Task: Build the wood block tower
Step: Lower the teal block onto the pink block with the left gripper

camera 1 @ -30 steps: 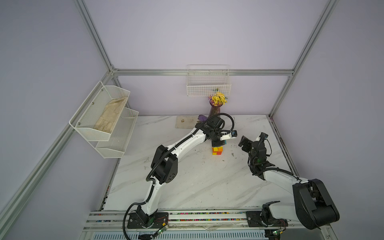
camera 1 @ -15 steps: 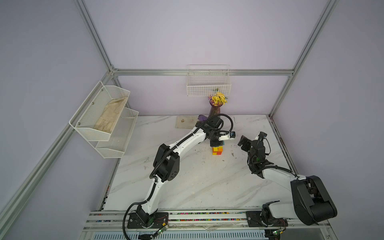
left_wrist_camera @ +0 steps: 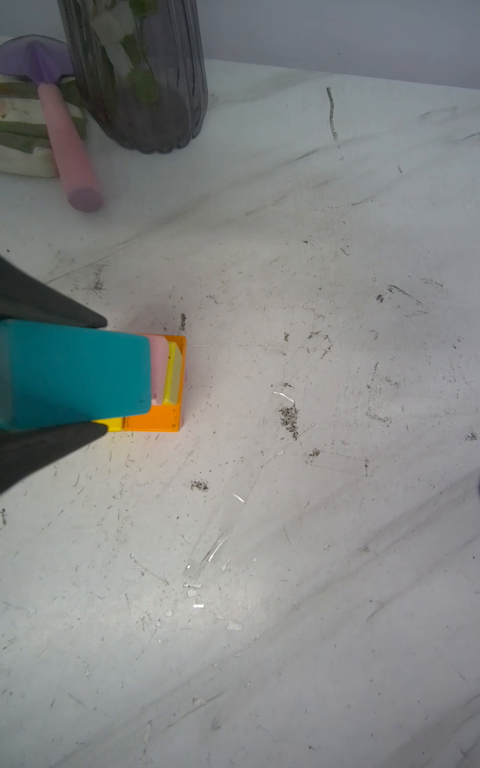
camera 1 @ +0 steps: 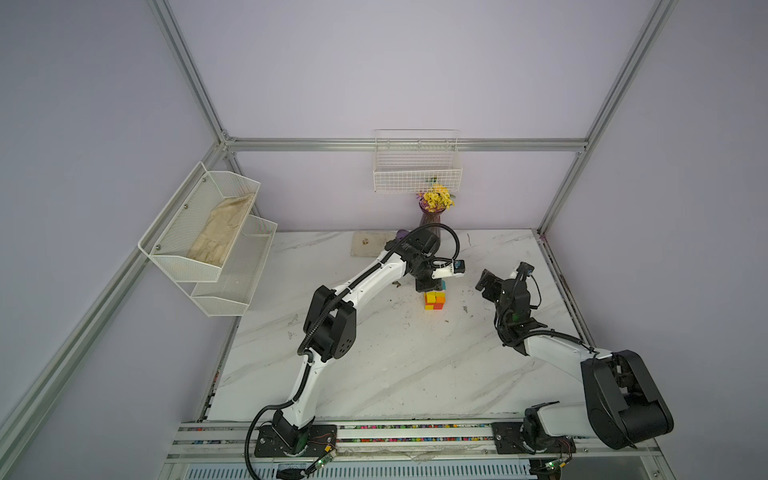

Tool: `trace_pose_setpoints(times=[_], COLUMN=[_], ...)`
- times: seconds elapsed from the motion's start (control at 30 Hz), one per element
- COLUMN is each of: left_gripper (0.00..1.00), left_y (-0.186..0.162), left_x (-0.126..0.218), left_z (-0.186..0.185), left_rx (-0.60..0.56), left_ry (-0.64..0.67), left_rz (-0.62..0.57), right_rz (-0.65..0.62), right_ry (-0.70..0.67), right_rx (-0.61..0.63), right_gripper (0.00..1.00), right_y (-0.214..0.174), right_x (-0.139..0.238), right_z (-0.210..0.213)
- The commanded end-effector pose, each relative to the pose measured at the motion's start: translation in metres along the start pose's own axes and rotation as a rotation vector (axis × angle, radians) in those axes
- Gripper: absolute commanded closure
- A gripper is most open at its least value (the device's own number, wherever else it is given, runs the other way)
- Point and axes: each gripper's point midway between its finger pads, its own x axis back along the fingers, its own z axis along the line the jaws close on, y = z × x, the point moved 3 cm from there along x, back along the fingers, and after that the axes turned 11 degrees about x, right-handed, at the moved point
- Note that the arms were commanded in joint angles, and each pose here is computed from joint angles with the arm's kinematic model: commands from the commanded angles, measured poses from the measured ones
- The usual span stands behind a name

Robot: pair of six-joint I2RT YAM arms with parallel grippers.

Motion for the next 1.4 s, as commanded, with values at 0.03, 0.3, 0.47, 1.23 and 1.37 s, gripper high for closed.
trace_pose_setpoints(times=[0.03,0.3,0.47,1.23,1.37], left_gripper=[1.0,1.0,1.0,1.0,1.0], left_y=[0.033,0.033,0.033,0.025,0.024], left_x=[0.033,0.032,0.029,0.018,0.018], left_z=[0.01,0.008,0.007,0.016,0.017], left_rx=[-0.042,-0.05,-0.047,-0.034,-0.031], left_ry=[0.023,-0.003,-0.019,-0.029,-0.032], left_rz=[-0.114,-0.126,-0.134,-0.13,-0.129], right_rz=[-0.005,-0.005,-0.005,-0.003,-0.001], right_ry=[-0.02,-0.021,-0.021,-0.02,-0.021], right_rx=[0.006,0.007,0.007,0.008,0.009], right_gripper=[0.03,0.03,0.03,0.03,0.03], right_y=[0.004,0.004,0.004,0.003,0.003], right_x=[-0.006,-0.007,-0.007,-0.007,-0.007], right_z=[0.0,0.0,0.0,0.0,0.0])
